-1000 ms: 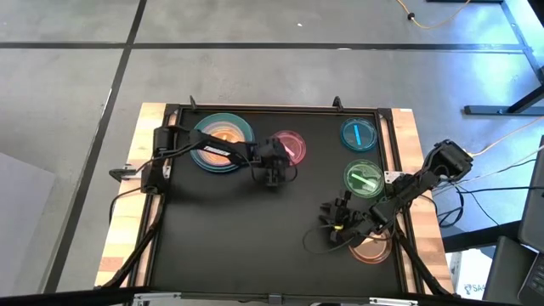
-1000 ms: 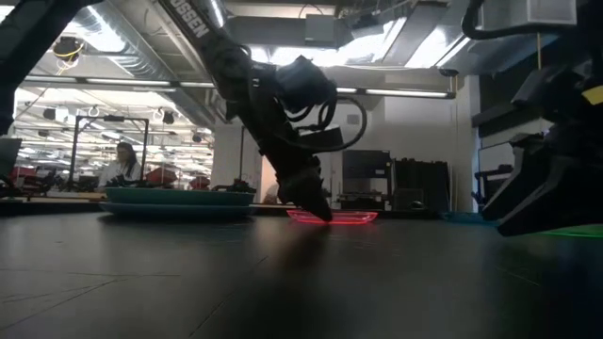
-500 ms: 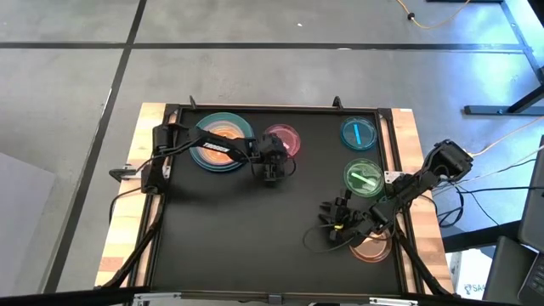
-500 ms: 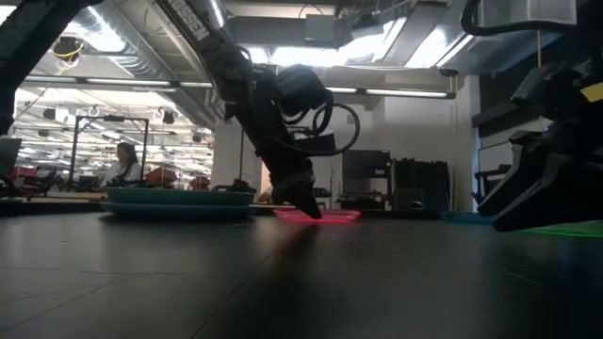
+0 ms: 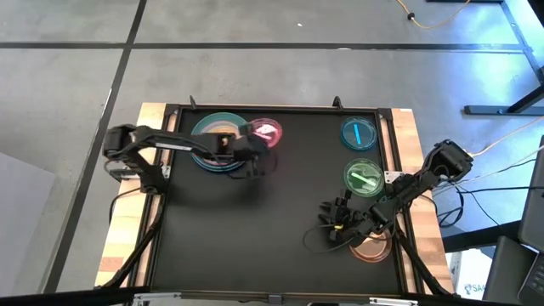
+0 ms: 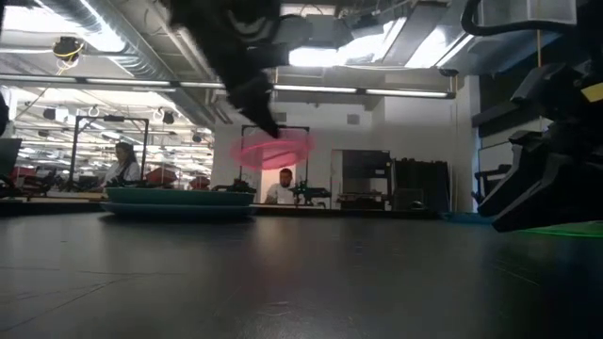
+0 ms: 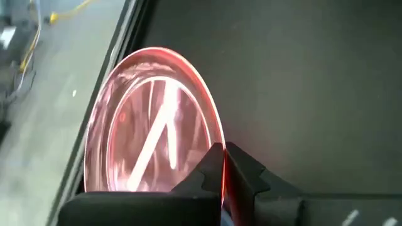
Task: Stack plastic plates
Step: Stack the pink transparent plate on top of the orange transparent plate, then stack the orange transparent plate on top of the pink transparent plate
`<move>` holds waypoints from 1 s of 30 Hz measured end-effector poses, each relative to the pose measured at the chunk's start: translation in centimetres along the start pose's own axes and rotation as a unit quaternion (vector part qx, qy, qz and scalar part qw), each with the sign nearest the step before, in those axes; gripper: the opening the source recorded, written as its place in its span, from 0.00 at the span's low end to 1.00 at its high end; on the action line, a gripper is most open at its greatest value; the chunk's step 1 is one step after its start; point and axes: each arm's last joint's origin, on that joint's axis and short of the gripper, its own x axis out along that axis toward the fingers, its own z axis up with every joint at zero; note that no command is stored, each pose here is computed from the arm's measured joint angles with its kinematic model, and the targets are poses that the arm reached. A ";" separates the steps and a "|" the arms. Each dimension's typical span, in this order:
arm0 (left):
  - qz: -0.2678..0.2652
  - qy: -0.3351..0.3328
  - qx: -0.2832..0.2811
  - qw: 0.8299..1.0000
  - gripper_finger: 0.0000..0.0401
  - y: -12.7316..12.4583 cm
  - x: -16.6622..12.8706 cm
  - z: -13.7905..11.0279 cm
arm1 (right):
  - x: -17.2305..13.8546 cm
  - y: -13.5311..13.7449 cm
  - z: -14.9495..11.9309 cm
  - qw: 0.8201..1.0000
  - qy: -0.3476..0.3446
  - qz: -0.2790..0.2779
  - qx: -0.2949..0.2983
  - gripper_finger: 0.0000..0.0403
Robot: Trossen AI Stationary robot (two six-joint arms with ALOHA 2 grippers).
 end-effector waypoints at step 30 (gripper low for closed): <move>-0.043 0.042 -0.150 0.987 0.29 -1.1 -3.9 -11.2 | 0.5 -0.5 0.7 0.999 -0.024 -0.033 0.011 0.47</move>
